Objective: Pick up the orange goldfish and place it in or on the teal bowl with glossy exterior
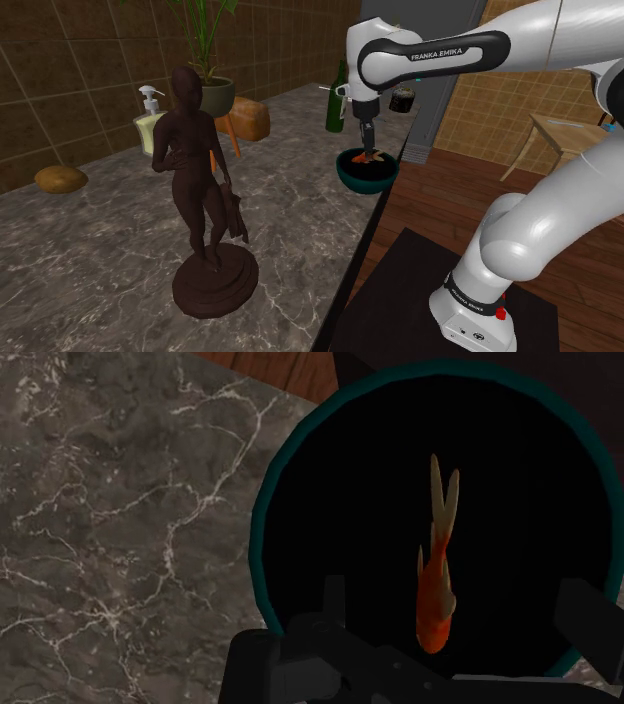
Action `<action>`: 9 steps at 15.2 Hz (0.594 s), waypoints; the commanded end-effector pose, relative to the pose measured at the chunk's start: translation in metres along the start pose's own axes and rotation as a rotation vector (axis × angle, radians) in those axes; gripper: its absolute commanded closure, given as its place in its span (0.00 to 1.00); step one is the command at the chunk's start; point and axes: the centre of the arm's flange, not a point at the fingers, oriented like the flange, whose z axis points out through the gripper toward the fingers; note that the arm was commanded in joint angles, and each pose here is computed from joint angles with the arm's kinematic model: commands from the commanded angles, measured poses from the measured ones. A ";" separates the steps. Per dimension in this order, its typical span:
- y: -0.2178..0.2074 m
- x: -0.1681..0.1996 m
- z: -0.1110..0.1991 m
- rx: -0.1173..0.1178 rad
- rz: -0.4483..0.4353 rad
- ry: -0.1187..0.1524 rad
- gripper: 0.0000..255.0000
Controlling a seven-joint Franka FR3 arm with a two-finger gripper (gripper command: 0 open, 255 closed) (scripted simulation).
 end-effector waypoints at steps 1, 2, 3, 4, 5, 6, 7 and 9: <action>-0.001 -0.001 -0.023 0.000 0.000 0.000 0.00; -0.001 -0.001 -0.033 0.000 0.000 0.000 0.00; -0.001 -0.001 -0.033 0.000 0.000 0.000 0.00; -0.001 -0.001 -0.033 0.001 0.000 0.000 0.00; -0.001 -0.001 -0.033 0.001 0.000 0.000 0.00; -0.001 -0.001 -0.033 0.001 0.000 0.000 0.00; -0.001 -0.001 -0.033 0.000 0.000 0.000 0.00; -0.001 -0.001 -0.033 0.000 0.000 0.000 0.00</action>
